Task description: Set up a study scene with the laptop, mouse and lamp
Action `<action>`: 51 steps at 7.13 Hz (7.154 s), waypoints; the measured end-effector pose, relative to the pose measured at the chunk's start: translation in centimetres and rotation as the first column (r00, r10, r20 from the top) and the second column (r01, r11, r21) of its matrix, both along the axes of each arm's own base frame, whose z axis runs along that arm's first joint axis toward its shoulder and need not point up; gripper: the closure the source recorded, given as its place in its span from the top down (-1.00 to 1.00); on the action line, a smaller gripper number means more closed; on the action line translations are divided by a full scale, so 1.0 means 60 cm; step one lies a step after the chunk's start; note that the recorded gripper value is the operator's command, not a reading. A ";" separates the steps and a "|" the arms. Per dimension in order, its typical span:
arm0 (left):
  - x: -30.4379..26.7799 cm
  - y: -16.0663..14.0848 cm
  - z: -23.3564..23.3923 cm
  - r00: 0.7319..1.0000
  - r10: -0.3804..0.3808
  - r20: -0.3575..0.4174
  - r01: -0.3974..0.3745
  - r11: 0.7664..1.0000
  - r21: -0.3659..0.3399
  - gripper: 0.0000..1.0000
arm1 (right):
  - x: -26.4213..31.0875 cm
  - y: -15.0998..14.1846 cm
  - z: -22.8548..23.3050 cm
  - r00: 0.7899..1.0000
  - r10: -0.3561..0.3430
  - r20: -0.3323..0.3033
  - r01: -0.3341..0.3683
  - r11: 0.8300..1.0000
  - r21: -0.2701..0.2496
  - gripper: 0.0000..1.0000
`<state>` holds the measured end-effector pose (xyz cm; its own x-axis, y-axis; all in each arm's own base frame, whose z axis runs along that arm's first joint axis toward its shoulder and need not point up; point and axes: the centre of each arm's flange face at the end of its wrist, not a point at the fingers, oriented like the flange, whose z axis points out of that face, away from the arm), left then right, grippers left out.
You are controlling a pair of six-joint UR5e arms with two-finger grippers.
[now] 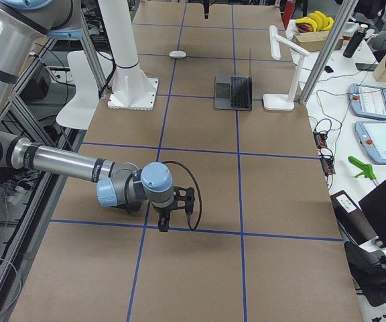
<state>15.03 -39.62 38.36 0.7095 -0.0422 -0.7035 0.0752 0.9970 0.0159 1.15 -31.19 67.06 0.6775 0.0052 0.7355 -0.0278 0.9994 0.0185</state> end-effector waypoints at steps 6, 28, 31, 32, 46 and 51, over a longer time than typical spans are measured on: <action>-0.066 0.017 0.065 1.000 0.021 0.022 -0.022 1.000 0.017 1.00 | -0.007 0.035 0.019 1.000 -0.022 0.013 0.023 0.999 -0.046 1.00; -0.108 0.034 0.112 0.997 0.075 0.034 -0.077 0.996 0.052 1.00 | -0.043 0.268 0.141 0.888 -0.207 0.410 0.285 0.948 -0.140 1.00; -0.108 0.034 0.111 0.996 0.078 0.034 -0.080 0.995 0.056 1.00 | -0.064 0.244 0.140 0.889 -0.250 0.384 0.318 0.940 -0.124 1.00; -0.109 0.034 0.113 0.996 0.080 0.036 -0.082 0.995 0.058 1.00 | -0.071 0.239 0.138 0.885 -0.265 0.384 0.332 0.936 -0.120 1.00; -0.122 0.028 0.129 0.995 0.098 0.033 -0.100 0.993 0.067 1.00 | -0.227 0.206 0.108 0.850 -0.467 0.242 0.500 0.861 -0.096 1.00; -0.125 0.027 0.131 0.994 0.109 0.020 -0.110 0.992 0.067 1.00 | -0.233 0.207 0.110 0.853 -0.472 0.221 0.501 0.861 -0.092 1.00</action>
<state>7.52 -37.98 46.22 0.7184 0.0838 -0.6906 -0.0352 0.9958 0.0842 -12.82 -18.75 73.64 0.4724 -0.1766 0.8635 0.4738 0.8770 -0.0799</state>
